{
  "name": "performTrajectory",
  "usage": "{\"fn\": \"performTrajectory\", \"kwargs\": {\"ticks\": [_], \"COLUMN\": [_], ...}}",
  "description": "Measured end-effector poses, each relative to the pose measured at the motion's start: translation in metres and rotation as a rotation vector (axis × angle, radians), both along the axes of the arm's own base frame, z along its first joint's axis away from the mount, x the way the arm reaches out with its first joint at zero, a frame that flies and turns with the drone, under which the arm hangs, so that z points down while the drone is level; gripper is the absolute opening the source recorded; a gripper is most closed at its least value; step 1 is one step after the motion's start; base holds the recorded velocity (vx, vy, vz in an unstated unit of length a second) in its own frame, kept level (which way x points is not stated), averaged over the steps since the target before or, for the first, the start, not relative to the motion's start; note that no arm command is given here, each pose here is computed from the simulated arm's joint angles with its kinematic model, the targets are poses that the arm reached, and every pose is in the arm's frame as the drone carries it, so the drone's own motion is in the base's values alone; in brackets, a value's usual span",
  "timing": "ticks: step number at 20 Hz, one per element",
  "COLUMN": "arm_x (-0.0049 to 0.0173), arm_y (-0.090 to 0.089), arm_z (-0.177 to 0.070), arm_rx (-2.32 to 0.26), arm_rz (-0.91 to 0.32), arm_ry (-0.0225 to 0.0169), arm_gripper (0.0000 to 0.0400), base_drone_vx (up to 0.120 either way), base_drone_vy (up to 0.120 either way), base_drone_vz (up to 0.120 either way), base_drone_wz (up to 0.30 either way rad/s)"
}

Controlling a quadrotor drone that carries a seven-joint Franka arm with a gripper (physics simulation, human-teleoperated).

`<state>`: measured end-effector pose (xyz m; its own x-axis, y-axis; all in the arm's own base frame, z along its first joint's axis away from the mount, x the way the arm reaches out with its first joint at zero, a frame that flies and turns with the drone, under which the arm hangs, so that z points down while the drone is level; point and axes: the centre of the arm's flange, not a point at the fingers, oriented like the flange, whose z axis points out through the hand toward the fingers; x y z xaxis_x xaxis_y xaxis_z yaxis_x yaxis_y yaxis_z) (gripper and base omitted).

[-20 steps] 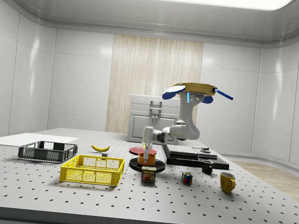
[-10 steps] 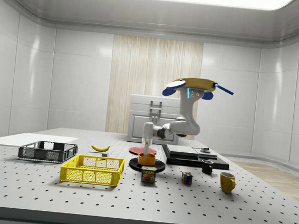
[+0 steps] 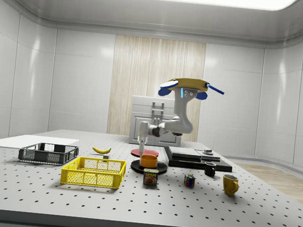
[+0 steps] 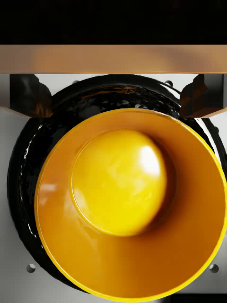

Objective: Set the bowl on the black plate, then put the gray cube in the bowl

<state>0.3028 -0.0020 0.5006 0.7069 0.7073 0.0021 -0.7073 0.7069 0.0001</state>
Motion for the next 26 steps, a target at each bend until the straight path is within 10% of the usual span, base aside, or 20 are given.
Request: {"fn": "performTrajectory", "kwargs": {"ticks": [26], "arm_x": [0.0000], "arm_y": [0.0000], "arm_z": [0.0000], "arm_rx": [0.000], "arm_rz": [0.000], "arm_ry": [0.0000], "arm_gripper": [0.0400], "base_drone_vx": [0.120], "base_drone_vy": [-0.022], "base_drone_vz": [-0.017], "base_drone_wz": [0.000]}}
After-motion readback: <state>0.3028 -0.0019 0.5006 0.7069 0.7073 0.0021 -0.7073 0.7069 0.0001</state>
